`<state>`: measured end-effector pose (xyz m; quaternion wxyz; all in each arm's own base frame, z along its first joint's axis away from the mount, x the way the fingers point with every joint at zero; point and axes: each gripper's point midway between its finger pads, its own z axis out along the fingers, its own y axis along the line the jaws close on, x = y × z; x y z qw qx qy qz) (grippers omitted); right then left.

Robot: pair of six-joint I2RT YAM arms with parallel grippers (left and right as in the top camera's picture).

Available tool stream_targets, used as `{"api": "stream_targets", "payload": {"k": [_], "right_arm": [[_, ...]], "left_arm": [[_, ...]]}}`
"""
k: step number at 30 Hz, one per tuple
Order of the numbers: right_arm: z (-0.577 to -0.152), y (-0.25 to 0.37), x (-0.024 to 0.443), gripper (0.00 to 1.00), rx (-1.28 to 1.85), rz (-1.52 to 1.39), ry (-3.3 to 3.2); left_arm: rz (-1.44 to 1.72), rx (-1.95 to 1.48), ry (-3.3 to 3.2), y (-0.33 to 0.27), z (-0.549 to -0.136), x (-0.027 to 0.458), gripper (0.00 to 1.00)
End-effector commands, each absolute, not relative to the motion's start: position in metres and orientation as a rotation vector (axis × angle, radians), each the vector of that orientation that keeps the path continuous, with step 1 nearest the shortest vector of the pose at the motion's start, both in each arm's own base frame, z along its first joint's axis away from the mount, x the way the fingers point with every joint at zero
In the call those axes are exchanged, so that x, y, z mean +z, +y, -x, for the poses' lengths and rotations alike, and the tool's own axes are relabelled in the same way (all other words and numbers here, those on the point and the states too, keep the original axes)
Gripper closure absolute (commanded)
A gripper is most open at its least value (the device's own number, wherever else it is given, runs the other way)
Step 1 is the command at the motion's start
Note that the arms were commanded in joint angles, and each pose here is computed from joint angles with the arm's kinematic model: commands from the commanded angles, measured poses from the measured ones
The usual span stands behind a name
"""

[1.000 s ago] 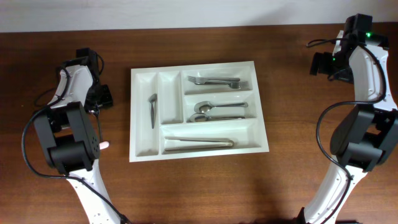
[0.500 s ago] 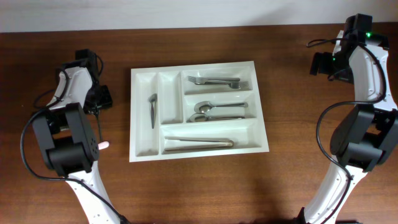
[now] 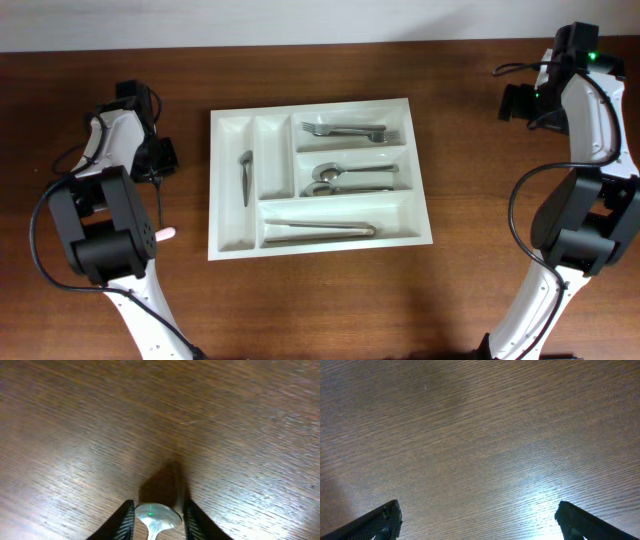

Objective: Pack container
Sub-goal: 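Lower the left gripper onto the remaining spoon's bowl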

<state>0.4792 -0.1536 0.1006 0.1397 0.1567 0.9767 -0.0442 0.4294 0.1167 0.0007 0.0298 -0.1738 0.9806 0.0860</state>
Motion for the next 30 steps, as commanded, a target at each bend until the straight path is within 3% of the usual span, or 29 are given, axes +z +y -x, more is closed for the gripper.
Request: {"api": "stream_targets", "payload": {"k": [1,7,13,30], "right_arm": [[-0.4827,-0.1547,0.1245,0.01,-0.131,-0.438,2.769],[-0.4827,-0.1547,0.1245,0.01,-0.131,-0.439,2.769],[-0.4827,-0.1547,0.1245,0.01,-0.131,-0.438,2.769],[-0.4827,-0.1547,0.1245,0.01,-0.131,-0.438,2.769]], "left_arm": [[0.531,0.224,3.08,0.1151,-0.418,-0.0219,0.67],[0.527,0.224,3.072,0.1155,-0.42,-0.0218,0.67],[0.528,0.224,3.073,0.1154,-0.4197,-0.0218,0.92],[0.529,0.224,3.09,0.1145,-0.4155,-0.0209,0.98]]}}
